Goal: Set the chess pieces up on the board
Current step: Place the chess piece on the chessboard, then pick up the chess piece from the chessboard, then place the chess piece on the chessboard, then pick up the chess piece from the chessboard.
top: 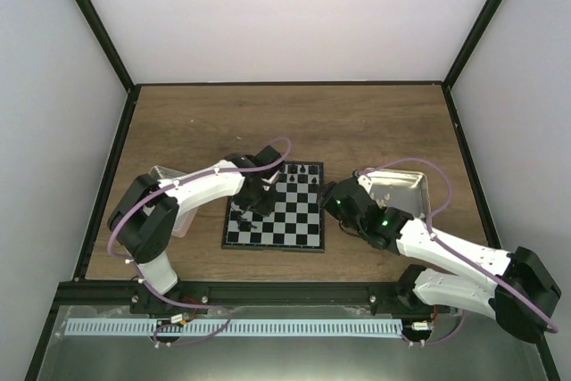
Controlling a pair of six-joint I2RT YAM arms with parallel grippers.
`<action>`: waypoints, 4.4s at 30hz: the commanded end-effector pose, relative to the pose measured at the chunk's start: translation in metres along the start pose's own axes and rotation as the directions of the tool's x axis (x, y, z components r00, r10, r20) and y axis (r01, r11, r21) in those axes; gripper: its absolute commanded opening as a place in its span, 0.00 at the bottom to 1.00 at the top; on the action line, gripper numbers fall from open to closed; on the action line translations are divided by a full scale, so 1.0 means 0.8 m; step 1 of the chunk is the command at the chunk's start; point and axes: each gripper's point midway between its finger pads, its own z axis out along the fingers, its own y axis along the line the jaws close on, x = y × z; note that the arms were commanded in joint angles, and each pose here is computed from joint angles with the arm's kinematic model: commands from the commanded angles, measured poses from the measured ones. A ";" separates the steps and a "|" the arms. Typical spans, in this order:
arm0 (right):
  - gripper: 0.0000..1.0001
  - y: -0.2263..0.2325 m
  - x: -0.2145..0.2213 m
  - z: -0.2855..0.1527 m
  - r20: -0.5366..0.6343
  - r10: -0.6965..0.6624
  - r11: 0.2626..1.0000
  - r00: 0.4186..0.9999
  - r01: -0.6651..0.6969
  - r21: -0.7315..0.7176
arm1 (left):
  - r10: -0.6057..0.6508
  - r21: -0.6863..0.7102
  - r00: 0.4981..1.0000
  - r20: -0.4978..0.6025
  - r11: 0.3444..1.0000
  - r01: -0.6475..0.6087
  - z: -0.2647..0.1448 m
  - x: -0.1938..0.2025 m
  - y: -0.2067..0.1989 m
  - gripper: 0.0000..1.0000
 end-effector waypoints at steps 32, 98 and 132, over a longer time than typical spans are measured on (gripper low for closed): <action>0.62 -0.015 -0.014 -0.004 0.066 -0.029 0.999 0.997 0.027 0.031 | 0.002 -0.118 0.982 0.187 0.993 0.021 -0.071 -0.102 0.033 0.05; 0.52 0.129 0.161 0.066 -0.265 -0.687 0.720 0.677 0.582 -0.378 | -0.210 -0.071 0.722 0.659 0.939 0.337 -0.214 -0.121 0.133 0.42; 0.36 0.075 0.243 0.125 -0.463 -0.865 0.337 0.196 0.909 -0.245 | -0.297 0.030 0.548 0.782 0.896 0.442 -0.258 -0.067 0.183 0.53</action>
